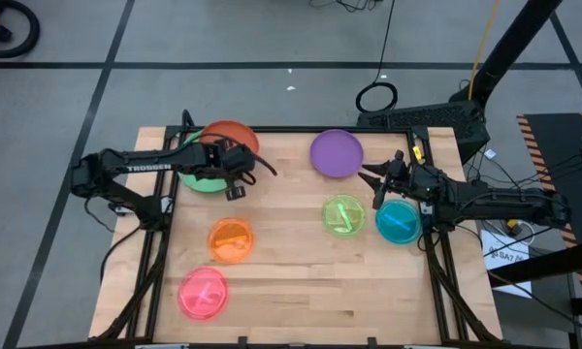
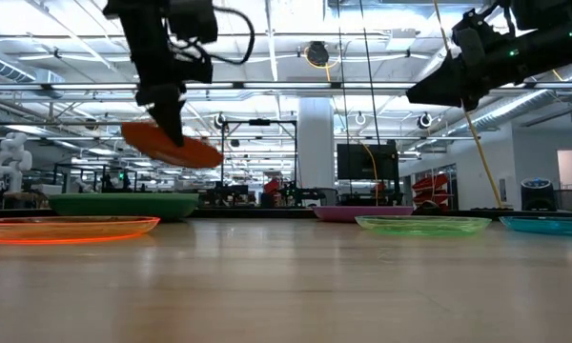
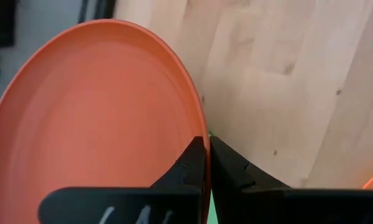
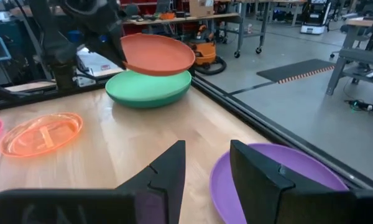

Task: Stack plastic plates
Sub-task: Stack the orange plate on top of the light green plate

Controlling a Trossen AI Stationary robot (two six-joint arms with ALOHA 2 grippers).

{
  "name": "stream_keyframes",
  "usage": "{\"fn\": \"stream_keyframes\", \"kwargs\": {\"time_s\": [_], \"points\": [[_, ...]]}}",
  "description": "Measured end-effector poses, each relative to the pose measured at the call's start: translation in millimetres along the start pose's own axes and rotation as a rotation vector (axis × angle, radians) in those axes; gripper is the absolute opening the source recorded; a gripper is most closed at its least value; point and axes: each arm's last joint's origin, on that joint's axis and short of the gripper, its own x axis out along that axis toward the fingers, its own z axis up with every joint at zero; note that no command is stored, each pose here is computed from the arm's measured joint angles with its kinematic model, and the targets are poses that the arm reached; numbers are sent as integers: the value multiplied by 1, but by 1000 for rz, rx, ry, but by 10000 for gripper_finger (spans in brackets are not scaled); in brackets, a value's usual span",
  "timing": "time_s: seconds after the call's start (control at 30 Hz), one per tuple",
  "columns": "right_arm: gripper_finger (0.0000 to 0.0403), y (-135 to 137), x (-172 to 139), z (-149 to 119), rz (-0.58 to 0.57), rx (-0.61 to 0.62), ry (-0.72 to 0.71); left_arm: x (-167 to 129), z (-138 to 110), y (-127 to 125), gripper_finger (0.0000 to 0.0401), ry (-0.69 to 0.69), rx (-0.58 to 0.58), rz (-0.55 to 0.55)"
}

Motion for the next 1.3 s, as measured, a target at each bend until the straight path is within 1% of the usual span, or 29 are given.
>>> {"fn": "stream_keyframes", "kwargs": {"time_s": [0.07, 0.23, 0.43, 0.57, 0.67, 0.77, 1.0, 1.13, 1.3], "points": [[118, 0, 0, -1, -1, 11, 9, 9, -6, 3, 10, 24, -12, -9], [118, 0, 0, -2, -2, 18, 16, 30, -22, 14, 10, 76, -45, 8], [118, 0, 0, -2, -2, 30, 17, 47, -35, 34, 10, 97, -141, 44], [118, 0, 0, -2, -2, 28, 17, 51, -42, 48, 10, 115, -246, 54], [118, 0, 0, -2, -2, 28, 17, 53, -45, 56, 10, 106, -364, -14], [118, 0, 0, -2, -2, 28, 17, 54, -47, 59, 10, 112, -454, -41], [118, 0, 0, -2, -2, 28, 17, 54, -48, 59, 11, 113, -465, -38], [118, 0, 0, -2, -2, 21, 17, 54, -46, 56, 28, 110, -459, -42], [118, 0, 0, -2, -2, 20, 18, 53, -44, 52, 34, 106, -444, -48]]}}
